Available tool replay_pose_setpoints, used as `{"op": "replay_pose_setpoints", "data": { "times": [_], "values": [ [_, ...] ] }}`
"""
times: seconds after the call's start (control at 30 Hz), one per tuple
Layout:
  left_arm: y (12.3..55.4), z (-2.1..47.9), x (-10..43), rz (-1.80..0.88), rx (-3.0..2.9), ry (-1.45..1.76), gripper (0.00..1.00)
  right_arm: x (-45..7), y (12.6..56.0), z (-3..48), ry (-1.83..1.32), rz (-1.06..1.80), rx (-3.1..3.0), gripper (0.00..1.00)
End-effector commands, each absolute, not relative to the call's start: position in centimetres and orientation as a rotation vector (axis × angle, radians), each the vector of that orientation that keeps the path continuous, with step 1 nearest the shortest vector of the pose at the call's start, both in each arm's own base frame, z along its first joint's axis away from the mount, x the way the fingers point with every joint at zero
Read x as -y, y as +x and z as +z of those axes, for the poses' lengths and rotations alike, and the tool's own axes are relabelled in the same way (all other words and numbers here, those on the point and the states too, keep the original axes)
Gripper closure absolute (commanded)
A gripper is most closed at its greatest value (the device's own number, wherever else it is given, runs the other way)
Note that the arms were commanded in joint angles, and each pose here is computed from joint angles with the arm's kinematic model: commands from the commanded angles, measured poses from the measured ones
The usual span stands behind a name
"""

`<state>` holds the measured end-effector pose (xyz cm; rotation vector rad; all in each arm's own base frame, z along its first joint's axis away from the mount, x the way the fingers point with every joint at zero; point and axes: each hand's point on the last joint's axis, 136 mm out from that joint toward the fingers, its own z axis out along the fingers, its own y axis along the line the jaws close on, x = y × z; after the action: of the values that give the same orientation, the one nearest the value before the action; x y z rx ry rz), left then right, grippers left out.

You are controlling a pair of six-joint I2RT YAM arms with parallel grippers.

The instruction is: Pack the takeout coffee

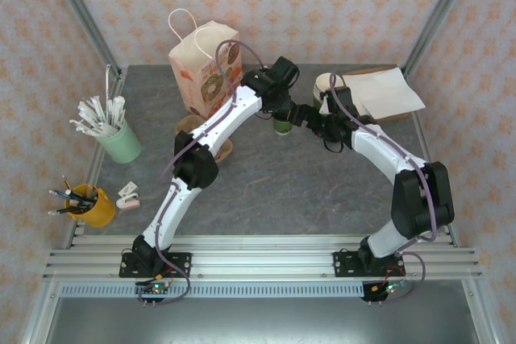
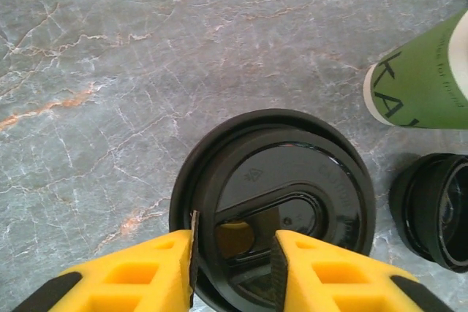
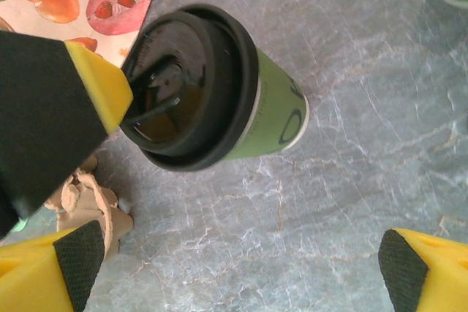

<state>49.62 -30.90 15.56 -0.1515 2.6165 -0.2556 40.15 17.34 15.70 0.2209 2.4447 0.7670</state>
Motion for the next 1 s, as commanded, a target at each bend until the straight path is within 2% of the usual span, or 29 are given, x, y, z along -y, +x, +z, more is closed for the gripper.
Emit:
{"op": "replay_pose_setpoints", "data": {
  "times": [0.0,0.13,0.23,0.27,0.43,0.67,0.97],
  "values": [
    [50.1,18.5,30.1,-0.321,-2.573,-0.191,0.6,-17.8,41.2,17.0,0.067,0.731,-2.425,0.01],
    [49.6,22.0,27.5,-0.264,-2.519,-0.207,0.4,-18.5,41.9,16.6,-0.053,0.692,-2.46,0.01],
    [48.9,24.3,24.9,-0.252,-2.469,-0.239,0.16,-19.1,43.1,16.3,-0.132,0.61,-2.495,0.01],
    [48.5,24.9,23.8,-0.244,-2.45,-0.255,0.01,-19.1,43.6,16.1,-0.146,0.562,-2.51,0.01],
    [45.2,26.2,17.2,-0.178,-2.372,-0.362,0.0,-20.2,45.5,15.5,-0.221,0.458,-2.548,0.01],
    [39.3,24.0,7.8,-0.015,-2.352,-0.519,0.0,-21.6,46.6,14.9,-0.271,0.413,-2.577,0.01],
    [35.8,22.2,3.2,0.084,-2.358,-0.608,0.0,-21.7,47.0,13.3,-0.255,0.343,-2.638,0.01]
  ]
}}
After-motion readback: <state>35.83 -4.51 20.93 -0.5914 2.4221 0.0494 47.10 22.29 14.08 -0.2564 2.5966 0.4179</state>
